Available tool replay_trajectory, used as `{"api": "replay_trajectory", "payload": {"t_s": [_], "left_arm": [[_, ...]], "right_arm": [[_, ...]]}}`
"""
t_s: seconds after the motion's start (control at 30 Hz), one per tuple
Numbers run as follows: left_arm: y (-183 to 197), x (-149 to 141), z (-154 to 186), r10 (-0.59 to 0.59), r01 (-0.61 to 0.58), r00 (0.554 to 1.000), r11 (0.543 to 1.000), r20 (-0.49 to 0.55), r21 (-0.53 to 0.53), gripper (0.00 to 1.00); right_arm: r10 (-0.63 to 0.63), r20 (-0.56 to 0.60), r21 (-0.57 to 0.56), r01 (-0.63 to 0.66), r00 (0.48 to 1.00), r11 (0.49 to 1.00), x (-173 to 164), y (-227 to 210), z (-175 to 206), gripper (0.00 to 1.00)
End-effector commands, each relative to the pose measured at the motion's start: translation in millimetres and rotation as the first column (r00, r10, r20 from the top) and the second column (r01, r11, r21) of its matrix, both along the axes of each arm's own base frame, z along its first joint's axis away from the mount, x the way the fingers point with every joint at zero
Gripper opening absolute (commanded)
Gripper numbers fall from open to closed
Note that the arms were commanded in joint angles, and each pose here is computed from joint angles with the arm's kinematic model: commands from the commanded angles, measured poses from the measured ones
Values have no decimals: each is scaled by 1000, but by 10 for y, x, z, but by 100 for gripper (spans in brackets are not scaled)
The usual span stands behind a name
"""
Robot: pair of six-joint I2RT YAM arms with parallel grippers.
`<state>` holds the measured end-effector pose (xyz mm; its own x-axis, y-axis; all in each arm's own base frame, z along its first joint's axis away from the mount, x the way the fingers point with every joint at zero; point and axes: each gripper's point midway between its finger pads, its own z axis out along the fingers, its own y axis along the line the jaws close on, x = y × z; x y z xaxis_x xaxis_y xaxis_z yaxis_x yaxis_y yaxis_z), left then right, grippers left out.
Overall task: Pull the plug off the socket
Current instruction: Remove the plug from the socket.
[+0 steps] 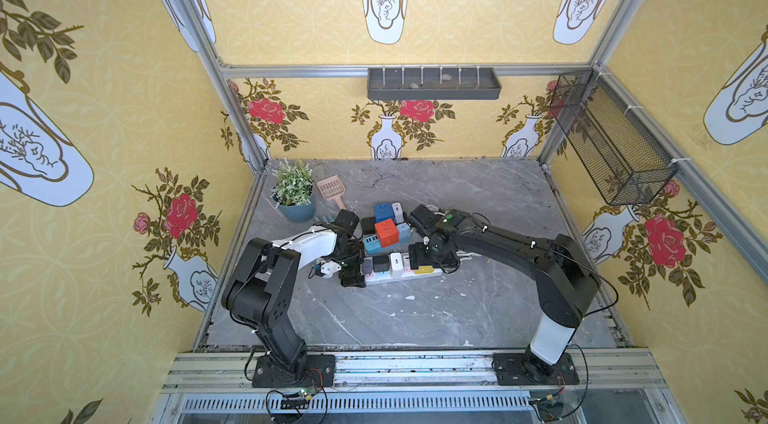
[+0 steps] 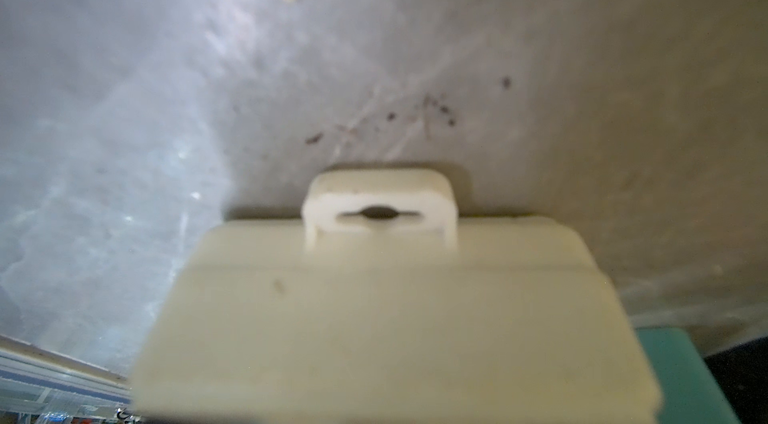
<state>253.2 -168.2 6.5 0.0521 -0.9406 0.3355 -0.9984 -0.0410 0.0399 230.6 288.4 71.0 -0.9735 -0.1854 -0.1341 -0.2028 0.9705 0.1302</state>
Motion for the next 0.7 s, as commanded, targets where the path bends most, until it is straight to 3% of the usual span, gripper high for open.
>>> {"api": "replay_trajectory", "payload": {"t_s": [0.0, 0.3, 0.53, 0.67], "left_arm": [[144, -265, -124, 240, -223, 956, 968, -168, 114, 64], [145, -295, -149, 246, -229, 955, 966, -168, 116, 60], [127, -341, -209, 257, -238, 951, 963, -173, 123, 51], [144, -370, -257, 273, -250, 944, 959, -185, 136, 44]], "right_arm": [[6, 1, 2, -6, 1000, 1000, 20, 41, -23, 85], [5, -4, -22, -5, 1000, 1000, 56, 45, -88, 73], [1, 17, -46, 0, 1000, 999, 90, 0, -22, 40], [-1, 29, -39, 2, 1000, 999, 100, -1, 78, 30]]}}
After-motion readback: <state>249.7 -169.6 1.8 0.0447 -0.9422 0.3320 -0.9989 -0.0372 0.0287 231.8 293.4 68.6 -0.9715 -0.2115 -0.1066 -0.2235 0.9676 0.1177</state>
